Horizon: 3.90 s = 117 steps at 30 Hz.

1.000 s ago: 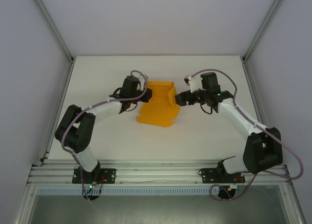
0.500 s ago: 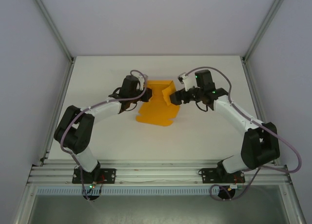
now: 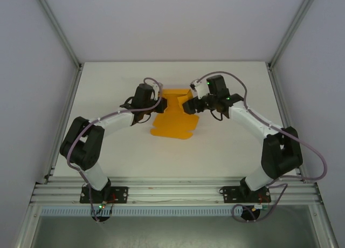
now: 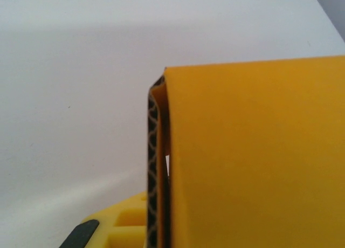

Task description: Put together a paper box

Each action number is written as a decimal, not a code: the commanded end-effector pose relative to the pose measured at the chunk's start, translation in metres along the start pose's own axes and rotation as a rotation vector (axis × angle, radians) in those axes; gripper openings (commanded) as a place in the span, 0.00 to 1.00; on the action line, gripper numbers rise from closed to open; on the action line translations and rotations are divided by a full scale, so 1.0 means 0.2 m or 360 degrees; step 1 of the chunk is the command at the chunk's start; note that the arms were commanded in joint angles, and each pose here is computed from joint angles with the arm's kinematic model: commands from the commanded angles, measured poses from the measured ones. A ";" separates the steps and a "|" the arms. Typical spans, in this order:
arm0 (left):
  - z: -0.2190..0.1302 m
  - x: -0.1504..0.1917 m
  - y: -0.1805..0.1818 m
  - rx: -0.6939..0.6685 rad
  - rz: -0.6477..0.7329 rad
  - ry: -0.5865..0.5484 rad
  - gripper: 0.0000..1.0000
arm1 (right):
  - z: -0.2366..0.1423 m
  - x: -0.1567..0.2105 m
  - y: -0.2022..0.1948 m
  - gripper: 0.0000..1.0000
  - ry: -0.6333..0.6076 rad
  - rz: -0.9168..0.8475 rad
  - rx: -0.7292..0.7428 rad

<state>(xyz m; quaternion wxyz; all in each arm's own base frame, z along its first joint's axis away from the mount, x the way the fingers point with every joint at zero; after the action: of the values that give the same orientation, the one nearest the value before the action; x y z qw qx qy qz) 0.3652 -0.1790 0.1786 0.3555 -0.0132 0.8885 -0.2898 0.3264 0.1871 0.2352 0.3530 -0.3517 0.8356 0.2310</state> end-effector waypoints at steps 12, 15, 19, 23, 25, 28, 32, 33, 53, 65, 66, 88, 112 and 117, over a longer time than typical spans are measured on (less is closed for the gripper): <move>-0.06 -0.06 -0.13 0.0055 0.0082 -0.0048 0.00 | 0.01 -0.01 -0.17 0.39 0.0101 0.0137 0.0942; -0.07 -0.07 -0.14 0.0056 0.0072 -0.0059 0.00 | 0.02 0.02 -0.16 0.42 0.0148 0.0153 0.0939; -0.08 -0.08 -0.16 0.0080 0.0082 -0.0068 0.00 | 0.03 0.02 -0.15 0.34 0.0128 0.0165 0.0869; -0.09 -0.09 -0.18 0.0085 0.0089 -0.0084 0.00 | 0.04 0.01 -0.16 0.22 0.0128 0.0171 0.0890; -0.09 -0.09 -0.19 0.0088 0.0090 -0.0091 0.00 | 0.05 0.01 -0.17 0.19 0.0136 0.0179 0.0919; -0.10 -0.10 -0.20 0.0073 0.0087 -0.0105 0.00 | 0.04 0.01 -0.20 0.19 0.0136 0.0230 0.1074; -0.10 -0.09 -0.20 0.0043 0.0087 -0.0117 0.00 | 0.03 0.01 -0.24 0.19 0.0133 0.0295 0.1323; -0.11 -0.09 -0.20 0.0036 0.0089 -0.0118 0.00 | 0.03 0.01 -0.25 0.18 0.0140 0.0278 0.1366; -0.16 -0.10 -0.15 -0.0182 -0.0035 -0.0160 0.00 | 0.01 0.05 -0.45 0.00 0.0293 0.0340 0.2285; -0.13 -0.09 -0.20 -0.0012 0.0033 -0.0062 0.00 | -0.02 0.00 -0.34 0.31 -0.0148 0.0440 0.1152; -0.13 -0.09 -0.21 -0.0009 0.0032 -0.0061 0.00 | -0.02 0.00 -0.34 0.32 -0.0142 0.0438 0.1138; -0.13 -0.10 -0.25 0.0054 0.0049 -0.0053 0.00 | 0.06 -0.06 -0.32 0.43 -0.0177 0.0508 0.0786; -0.16 -0.09 -0.28 0.0102 0.0048 -0.0059 0.00 | 0.06 -0.10 -0.34 0.49 -0.0263 0.0798 0.0689; -0.17 -0.09 -0.28 0.0100 0.0060 -0.0054 0.00 | 0.05 -0.05 -0.32 0.38 -0.0101 0.0409 0.0893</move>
<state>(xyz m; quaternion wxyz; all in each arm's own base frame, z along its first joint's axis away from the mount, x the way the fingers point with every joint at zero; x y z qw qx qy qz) 0.3566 -0.1979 0.2078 0.3591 -0.0227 0.8928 -0.2709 0.3803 0.1692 0.2300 0.4157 -0.0935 0.8946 0.1349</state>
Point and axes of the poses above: each hand's point on the last joint's axis, 136 mm out from that joint toward the fingers, its own z axis out along the fingers, its own y axis along the line the jaws close on, x = y × z, the point moved 9 cm from there along -z, back along the fingers, and after that the axes turned 10 degrees about -z, right-handed, at the moved point
